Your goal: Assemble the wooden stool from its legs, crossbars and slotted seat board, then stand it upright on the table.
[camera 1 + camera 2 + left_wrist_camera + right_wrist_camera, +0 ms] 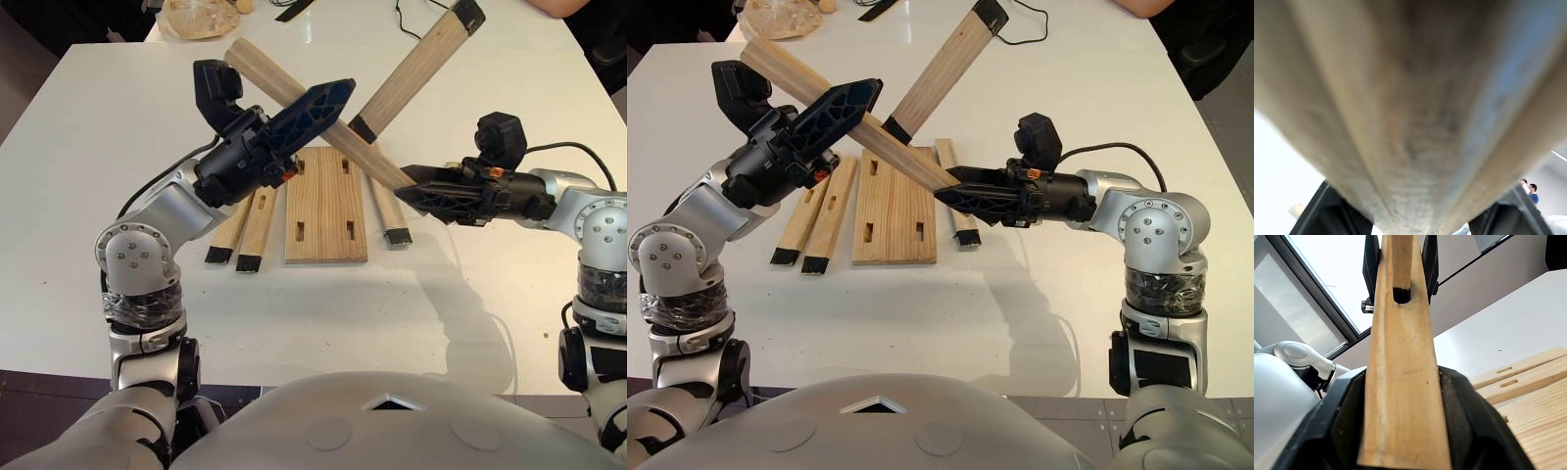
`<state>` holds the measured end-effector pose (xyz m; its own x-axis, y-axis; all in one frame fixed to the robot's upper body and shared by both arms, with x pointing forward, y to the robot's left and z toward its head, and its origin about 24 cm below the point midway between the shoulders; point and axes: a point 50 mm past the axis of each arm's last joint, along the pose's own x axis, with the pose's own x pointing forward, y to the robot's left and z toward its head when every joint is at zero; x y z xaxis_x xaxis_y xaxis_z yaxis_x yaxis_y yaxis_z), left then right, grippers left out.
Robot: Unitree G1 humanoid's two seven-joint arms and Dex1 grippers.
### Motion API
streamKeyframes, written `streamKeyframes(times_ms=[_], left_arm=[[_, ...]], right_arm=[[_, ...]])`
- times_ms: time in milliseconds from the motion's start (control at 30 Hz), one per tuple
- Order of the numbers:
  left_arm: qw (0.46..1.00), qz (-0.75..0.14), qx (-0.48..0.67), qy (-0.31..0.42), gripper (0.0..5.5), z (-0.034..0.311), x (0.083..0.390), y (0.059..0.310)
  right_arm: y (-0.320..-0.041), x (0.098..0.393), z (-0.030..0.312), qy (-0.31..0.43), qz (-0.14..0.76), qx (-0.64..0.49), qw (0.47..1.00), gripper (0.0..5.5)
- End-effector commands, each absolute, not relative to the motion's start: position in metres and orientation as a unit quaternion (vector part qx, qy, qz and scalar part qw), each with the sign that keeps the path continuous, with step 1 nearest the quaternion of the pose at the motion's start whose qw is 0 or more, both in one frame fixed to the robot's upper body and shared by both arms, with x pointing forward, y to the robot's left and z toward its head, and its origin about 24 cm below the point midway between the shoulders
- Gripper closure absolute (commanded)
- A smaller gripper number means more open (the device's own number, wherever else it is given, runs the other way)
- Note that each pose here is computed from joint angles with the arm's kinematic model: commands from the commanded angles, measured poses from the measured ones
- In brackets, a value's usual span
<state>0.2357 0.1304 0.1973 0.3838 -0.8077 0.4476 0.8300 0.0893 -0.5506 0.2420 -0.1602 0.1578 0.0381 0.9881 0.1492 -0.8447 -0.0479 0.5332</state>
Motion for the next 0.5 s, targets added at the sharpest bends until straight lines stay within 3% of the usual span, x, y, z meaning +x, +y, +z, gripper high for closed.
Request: streamKeyframes(times_ms=[33, 100, 267, 500], left_arm=[[0.758, -0.551, -0.345, -0.051, 3.43, 0.205, 0.24, 0.139], [0.784, -0.53, -0.316, -0.074, 3.43, 0.21, 0.247, 0.151], [0.839, -0.514, -0.165, -0.069, 3.45, 0.21, 0.255, 0.186], [0.817, -0.575, -0.025, -0.011, 3.45, 0.191, 0.246, 0.211]], right_arm=[[-0.164, 0.251, 0.151, 0.128, 0.636, 0.23, 0.725, 2.68], [-0.164, 0.249, 0.14, 0.137, 0.611, 0.223, 0.747, 2.32], [-0.173, 0.253, 0.124, 0.123, 0.574, 0.153, 0.795, 2.32], [-0.182, 0.272, 0.111, 0.1, 0.536, 0.097, 0.832, 2.32]])
